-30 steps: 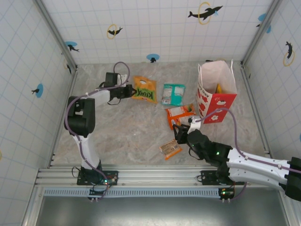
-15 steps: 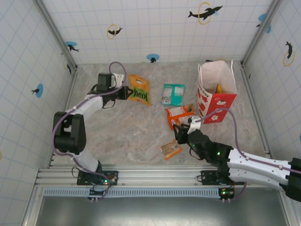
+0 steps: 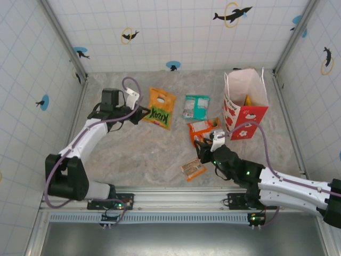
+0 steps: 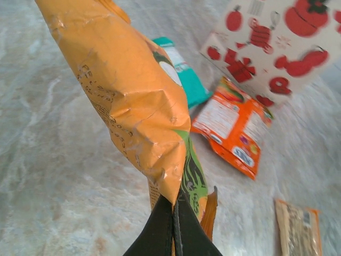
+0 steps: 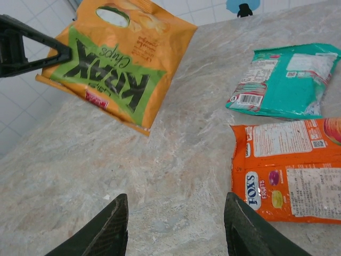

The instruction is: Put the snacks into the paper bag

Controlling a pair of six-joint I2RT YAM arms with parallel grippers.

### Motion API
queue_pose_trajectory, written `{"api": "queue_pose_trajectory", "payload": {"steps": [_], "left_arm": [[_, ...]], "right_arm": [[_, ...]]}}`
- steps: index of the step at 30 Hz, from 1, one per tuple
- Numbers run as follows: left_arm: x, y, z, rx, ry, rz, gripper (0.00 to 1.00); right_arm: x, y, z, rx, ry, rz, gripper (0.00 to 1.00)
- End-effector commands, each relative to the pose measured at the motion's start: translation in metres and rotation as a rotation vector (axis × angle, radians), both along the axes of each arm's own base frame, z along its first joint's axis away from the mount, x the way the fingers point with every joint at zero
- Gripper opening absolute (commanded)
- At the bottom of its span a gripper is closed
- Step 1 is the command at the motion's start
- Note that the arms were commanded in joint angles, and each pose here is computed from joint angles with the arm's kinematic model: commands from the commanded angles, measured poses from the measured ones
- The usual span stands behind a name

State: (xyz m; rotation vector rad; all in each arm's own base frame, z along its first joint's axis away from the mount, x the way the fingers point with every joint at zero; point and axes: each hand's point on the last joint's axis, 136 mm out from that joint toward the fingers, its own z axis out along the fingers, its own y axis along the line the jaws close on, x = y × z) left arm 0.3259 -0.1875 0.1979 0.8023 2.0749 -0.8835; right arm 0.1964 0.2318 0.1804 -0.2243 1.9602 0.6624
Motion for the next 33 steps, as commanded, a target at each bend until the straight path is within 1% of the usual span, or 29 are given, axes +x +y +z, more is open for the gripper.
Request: {"api": "queue_pose_trajectory", "payload": {"steps": [1, 3, 5, 10, 14, 21, 26, 31, 33], "left_arm": [[-0.033, -0.006, 0.006, -0.014, -0.082, -0.152, 0.00], [-0.044, -0.007, 0.006, -0.007, -0.106, -0.186, 0.00], [-0.054, -0.007, 0.003, 0.015, -0.127, -0.222, 0.00], [-0.088, -0.012, -0.006, 0.082, -0.199, -0.396, 0.00], [-0.104, -0.014, -0.011, 0.119, -0.243, -0.480, 0.00], [-0.122, -0.017, -0.025, 0.222, -0.286, -0.590, 0.00], [-0.133, -0.022, -0.024, 0.223, -0.306, -0.657, 0.00], [-0.148, -0.029, -0.020, 0.223, -0.427, -0.760, 0.00], [-0.150, -0.029, -0.020, 0.229, -0.465, -0.778, 0.00]], "right_arm": [[-0.002, 0.011, 0.031, 0.011, -0.074, 0.060, 0.49], [-0.004, 0.015, 0.036, -0.008, -0.098, 0.097, 0.49], [-0.008, 0.017, 0.035, -0.058, -0.107, 0.137, 0.50], [-0.014, 0.025, 0.046, -0.159, -0.159, 0.229, 0.54], [-0.016, 0.026, 0.048, -0.251, -0.164, 0.276, 0.56], [-0.026, 0.036, 0.043, -0.387, -0.159, 0.401, 0.61], [-0.026, 0.046, 0.036, -0.467, -0.154, 0.462, 0.67], [-0.021, 0.051, 0.032, -0.518, -0.183, 0.479, 0.73], [-0.017, 0.053, 0.034, -0.504, -0.192, 0.478, 0.75]]}}
